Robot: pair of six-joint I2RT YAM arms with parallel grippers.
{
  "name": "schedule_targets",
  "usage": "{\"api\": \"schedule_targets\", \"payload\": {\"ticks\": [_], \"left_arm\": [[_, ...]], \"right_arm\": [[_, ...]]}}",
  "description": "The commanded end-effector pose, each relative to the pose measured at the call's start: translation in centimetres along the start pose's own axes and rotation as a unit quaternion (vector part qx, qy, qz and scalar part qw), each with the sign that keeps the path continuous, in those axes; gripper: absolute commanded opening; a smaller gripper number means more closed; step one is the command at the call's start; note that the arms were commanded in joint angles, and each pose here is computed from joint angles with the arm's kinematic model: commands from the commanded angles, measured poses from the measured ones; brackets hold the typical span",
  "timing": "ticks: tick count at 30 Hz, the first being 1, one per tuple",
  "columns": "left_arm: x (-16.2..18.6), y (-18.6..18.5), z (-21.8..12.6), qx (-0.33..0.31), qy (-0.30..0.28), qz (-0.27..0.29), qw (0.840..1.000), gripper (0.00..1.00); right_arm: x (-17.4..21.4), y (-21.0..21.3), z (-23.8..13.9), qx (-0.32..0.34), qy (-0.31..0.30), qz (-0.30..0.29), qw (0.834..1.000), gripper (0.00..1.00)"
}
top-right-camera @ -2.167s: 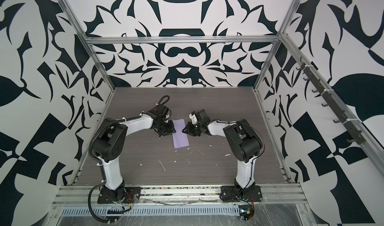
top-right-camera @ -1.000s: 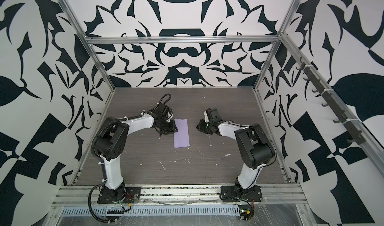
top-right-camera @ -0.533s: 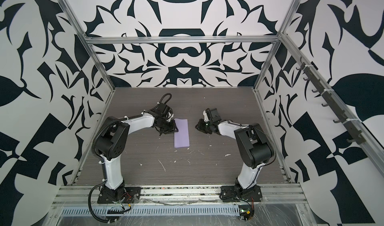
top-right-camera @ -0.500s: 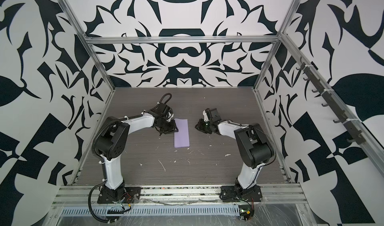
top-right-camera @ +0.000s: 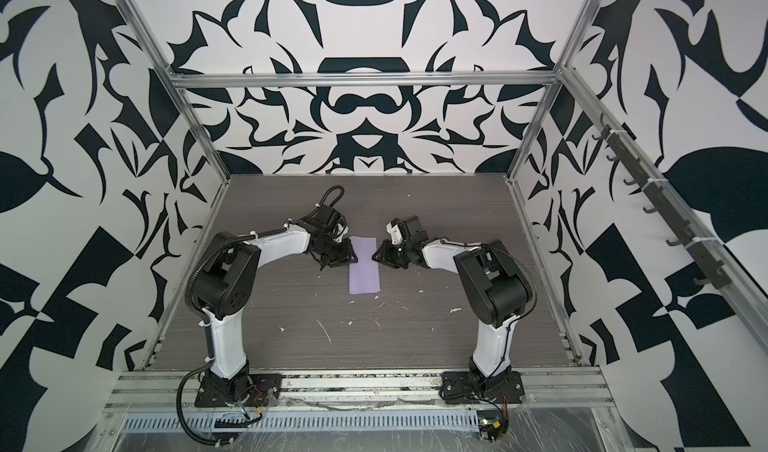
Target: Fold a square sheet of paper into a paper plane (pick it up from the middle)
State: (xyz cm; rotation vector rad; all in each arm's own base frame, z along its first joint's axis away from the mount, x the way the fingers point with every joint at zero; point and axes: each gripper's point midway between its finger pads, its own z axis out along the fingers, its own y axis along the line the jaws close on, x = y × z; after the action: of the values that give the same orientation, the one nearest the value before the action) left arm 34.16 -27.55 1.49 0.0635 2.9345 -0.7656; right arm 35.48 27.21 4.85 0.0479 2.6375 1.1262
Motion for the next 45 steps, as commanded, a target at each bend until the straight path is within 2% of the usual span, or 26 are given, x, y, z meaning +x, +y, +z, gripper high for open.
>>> {"api": "schedule_targets", "payload": {"ticks": [1,16,31,39,45], "left_arm": [[8.0,10.0,3.8,-0.168,0.129,-0.07,0.975,0.35],[8.4,10.5,3.9,-0.175,0.136,-0.072,0.972,0.33],[7.4,9.3,3.8,-0.116,0.119,-0.034,0.986,0.26],[6.6,8.7,3.3,-0.102,0.11,-0.02,0.988,0.29],[5.6,7.2,3.0,-0.076,0.099,-0.009,0.992,0.29]], "right_arm": [[-1.4,2.3,-0.3,-0.031,-0.015,-0.014,0.999,0.25],[-1.4,2.5,-0.2,-0.025,-0.017,-0.021,0.999,0.24],[-1.2,2.1,-0.1,-0.015,-0.012,-0.022,1.0,0.23],[-1.9,1.6,-0.6,0.005,-0.023,-0.011,1.0,0.23],[-2.5,2.4,0.1,-0.006,-0.005,-0.018,1.0,0.2]]}}
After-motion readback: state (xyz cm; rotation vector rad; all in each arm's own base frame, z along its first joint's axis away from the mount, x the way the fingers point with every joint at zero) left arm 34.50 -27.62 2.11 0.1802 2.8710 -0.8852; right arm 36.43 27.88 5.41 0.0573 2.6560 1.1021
